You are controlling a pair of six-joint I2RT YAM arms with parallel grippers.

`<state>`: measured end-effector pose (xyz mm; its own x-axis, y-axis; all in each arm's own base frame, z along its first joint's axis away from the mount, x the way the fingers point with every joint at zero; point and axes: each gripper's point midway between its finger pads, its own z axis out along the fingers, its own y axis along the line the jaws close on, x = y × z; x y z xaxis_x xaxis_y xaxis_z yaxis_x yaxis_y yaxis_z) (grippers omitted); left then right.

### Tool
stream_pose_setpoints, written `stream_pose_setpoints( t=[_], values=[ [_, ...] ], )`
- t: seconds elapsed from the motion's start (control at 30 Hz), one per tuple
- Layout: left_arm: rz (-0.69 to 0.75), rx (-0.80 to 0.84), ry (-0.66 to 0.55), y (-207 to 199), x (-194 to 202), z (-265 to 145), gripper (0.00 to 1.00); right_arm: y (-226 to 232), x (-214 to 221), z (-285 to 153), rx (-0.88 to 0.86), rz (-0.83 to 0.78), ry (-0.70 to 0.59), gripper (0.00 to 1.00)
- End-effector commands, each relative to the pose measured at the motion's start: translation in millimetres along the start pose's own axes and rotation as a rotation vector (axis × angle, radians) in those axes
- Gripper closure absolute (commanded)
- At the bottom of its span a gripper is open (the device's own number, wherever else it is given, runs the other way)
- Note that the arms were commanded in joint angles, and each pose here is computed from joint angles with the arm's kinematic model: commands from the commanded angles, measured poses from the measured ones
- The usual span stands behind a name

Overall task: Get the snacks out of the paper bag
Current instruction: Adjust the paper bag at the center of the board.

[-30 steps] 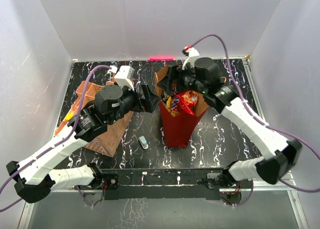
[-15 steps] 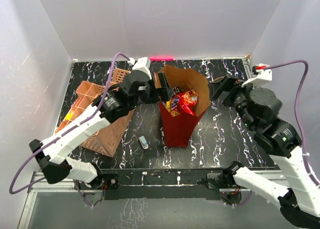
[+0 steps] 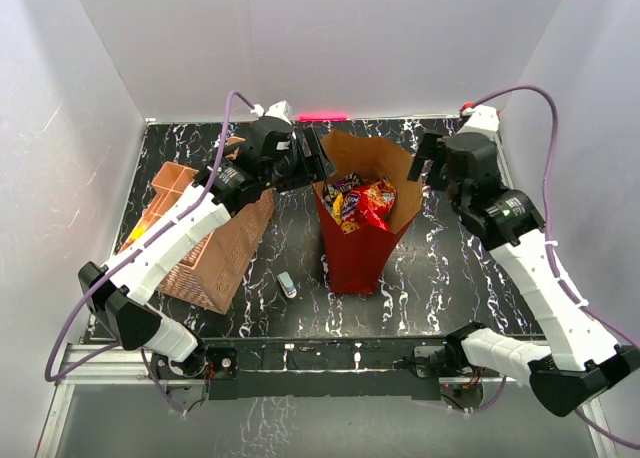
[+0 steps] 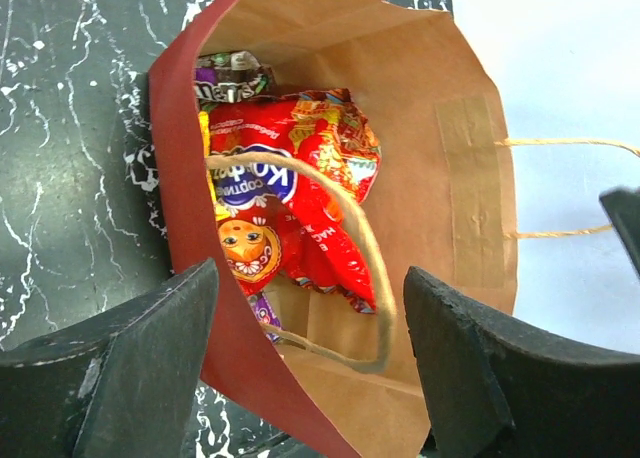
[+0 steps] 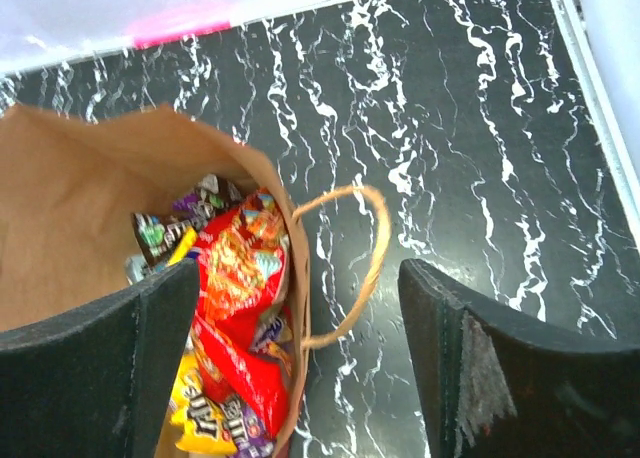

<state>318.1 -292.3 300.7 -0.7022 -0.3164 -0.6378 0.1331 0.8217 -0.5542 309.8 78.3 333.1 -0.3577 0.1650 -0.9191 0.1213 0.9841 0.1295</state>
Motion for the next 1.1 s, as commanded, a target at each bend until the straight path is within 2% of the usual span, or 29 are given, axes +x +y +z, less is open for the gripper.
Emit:
stream_pose_setpoints(
  t=[0.0, 0.1, 0.2, 0.27, 0.4, 0.5, 0.63, 0.87, 1.07],
  values=[
    [0.030, 0.103, -0.024, -28, -16, -14, 0.31, 20, -36, 4, -0.248, 0.136, -0.055, 0.19],
    [0.055, 0.111, -0.017, -32, -17, -9, 0.35, 18, -30, 13, -0.308, 0.178, -0.020, 0.26],
    [0.094, 0.081, -0.021, -30, -23, -3, 0.43, 14, -26, 23, -0.341, 0.200, 0.004, 0.54],
    [0.110, 0.053, -0.029, -29, -30, -1, 0.49, 16, -27, 22, -0.378, 0.206, 0.011, 0.65],
    [0.131, 0.033, -0.020, -26, -33, 2, 0.67, 20, -33, 12, -0.414, 0.199, -0.012, 0.72],
    [0.150, 0.038, -0.028, -27, -37, 2, 0.76, 24, -36, 4, -0.445, 0.192, -0.032, 0.79],
    [0.168, 0.038, -0.075, -26, -62, 2, 0.99, 28, -35, 5, -0.470, 0.212, -0.040, 0.90],
    [0.220, 0.172, -0.215, -40, -150, 11, 1.00, 52, -44, 0, -0.612, 0.257, -0.037, 0.91],
    [0.313, 0.261, -0.289, -48, -190, 12, 1.00, 75, -32, -10, -0.767, 0.311, 0.021, 0.91]
  ],
)
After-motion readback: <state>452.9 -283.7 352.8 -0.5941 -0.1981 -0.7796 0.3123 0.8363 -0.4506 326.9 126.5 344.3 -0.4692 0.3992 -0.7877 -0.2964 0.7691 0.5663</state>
